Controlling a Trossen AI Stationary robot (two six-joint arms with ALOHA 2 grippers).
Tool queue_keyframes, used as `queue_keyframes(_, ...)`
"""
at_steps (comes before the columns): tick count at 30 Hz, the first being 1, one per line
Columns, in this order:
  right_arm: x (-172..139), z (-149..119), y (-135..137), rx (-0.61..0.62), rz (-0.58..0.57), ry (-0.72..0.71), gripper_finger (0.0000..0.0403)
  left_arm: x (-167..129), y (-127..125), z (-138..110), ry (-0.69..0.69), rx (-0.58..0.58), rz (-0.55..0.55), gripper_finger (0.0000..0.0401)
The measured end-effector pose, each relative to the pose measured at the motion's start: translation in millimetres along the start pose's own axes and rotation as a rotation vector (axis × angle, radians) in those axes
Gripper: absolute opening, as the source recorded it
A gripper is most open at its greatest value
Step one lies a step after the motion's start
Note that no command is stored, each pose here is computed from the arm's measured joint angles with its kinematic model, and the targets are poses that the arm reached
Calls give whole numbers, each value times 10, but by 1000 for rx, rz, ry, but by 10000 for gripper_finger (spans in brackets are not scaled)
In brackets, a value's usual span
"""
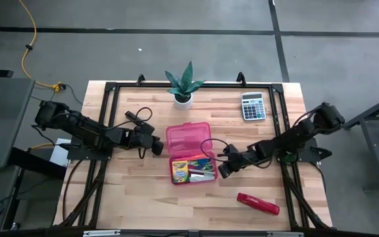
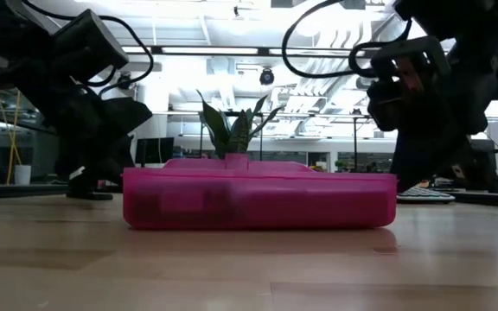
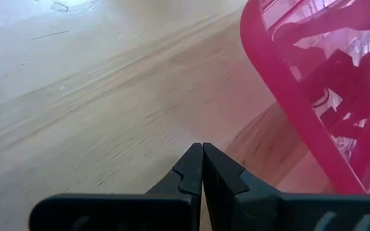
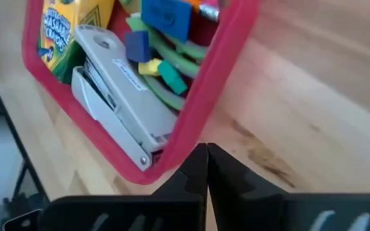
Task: Pack school essentials
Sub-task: Close the red supply box
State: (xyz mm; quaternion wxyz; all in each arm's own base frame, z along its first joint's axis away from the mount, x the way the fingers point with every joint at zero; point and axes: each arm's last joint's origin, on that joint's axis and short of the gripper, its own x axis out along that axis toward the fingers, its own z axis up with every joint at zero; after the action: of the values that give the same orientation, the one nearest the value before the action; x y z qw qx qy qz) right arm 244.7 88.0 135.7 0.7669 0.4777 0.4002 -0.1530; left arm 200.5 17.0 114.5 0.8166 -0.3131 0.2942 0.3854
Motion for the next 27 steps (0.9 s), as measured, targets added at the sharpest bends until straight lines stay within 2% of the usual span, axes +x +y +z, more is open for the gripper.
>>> queue_keyframes(7,113,-10,44,24,73,22,0,0,-5,3,-3,-3,-5,0)
queue_keyframes(17,106,8,105,32,136,2,0,0,-9,10,-16,-6,-4,0)
queue_keyframes(24,106,9,104,32,133,-3,0,22,-48,157,-144,-73,-38,0)
queue_keyframes(27,106,9,103,32,133,-3,0,61,8,243,-158,-103,-23,0)
